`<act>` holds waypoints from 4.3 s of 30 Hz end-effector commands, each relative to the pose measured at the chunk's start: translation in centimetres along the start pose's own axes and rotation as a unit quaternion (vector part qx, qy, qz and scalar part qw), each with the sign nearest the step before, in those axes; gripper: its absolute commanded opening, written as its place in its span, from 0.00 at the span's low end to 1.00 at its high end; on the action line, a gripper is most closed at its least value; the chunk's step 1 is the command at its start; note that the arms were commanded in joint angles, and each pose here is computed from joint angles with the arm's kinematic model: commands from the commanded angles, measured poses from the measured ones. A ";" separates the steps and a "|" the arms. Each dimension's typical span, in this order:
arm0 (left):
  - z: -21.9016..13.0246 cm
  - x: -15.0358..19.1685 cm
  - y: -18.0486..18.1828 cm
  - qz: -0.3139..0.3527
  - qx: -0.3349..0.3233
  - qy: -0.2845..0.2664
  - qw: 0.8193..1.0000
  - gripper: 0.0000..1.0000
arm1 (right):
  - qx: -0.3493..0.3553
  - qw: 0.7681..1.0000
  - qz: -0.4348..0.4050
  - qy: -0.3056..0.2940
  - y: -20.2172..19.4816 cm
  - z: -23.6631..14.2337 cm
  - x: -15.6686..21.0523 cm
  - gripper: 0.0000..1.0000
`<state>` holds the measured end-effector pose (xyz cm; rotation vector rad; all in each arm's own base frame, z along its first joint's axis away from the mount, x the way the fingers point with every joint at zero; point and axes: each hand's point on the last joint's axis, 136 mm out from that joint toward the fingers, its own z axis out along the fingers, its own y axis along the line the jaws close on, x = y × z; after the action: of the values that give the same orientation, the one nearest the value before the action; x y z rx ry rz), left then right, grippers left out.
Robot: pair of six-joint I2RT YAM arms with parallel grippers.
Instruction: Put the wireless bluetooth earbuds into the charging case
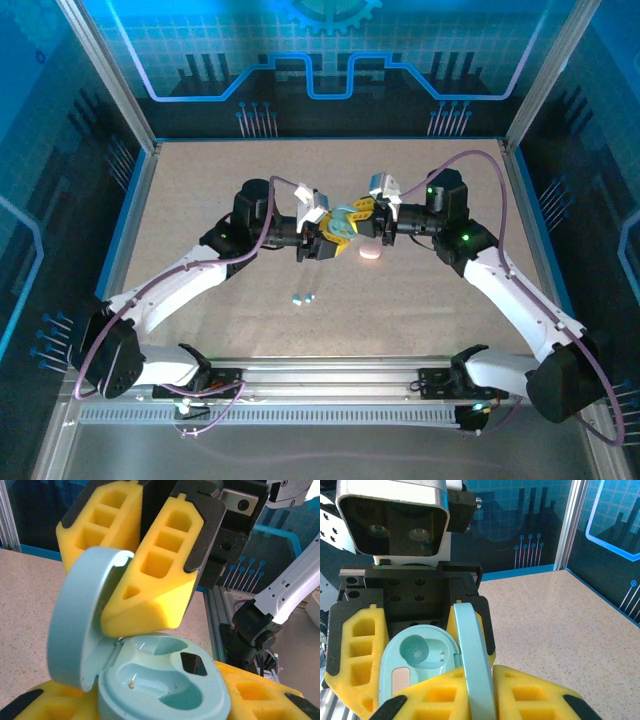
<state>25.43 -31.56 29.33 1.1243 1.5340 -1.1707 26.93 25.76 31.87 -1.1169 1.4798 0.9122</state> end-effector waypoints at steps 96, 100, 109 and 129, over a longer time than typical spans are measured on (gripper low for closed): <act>-10.0 -6.4 5.0 0.033 -0.294 -0.164 0.941 0.32 | -0.079 0.759 0.412 0.497 10.1 11.2 25.9 0.33; -9.9 -6.4 5.0 0.030 -0.291 -0.165 0.942 0.32 | -0.080 0.758 0.408 0.503 10.6 11.3 26.1 0.34; -10.3 -6.6 4.9 0.034 -0.298 -0.167 0.939 0.32 | -0.040 0.782 0.373 0.498 9.0 11.4 24.5 0.35; -10.9 -6.8 4.5 0.042 -0.308 -0.169 0.935 0.32 | -0.015 0.779 0.282 0.560 9.9 12.7 26.8 0.41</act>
<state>30.03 -21.80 35.83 0.5398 1.4446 -0.7206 20.19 36.03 3.60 -1.2751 2.8959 0.6894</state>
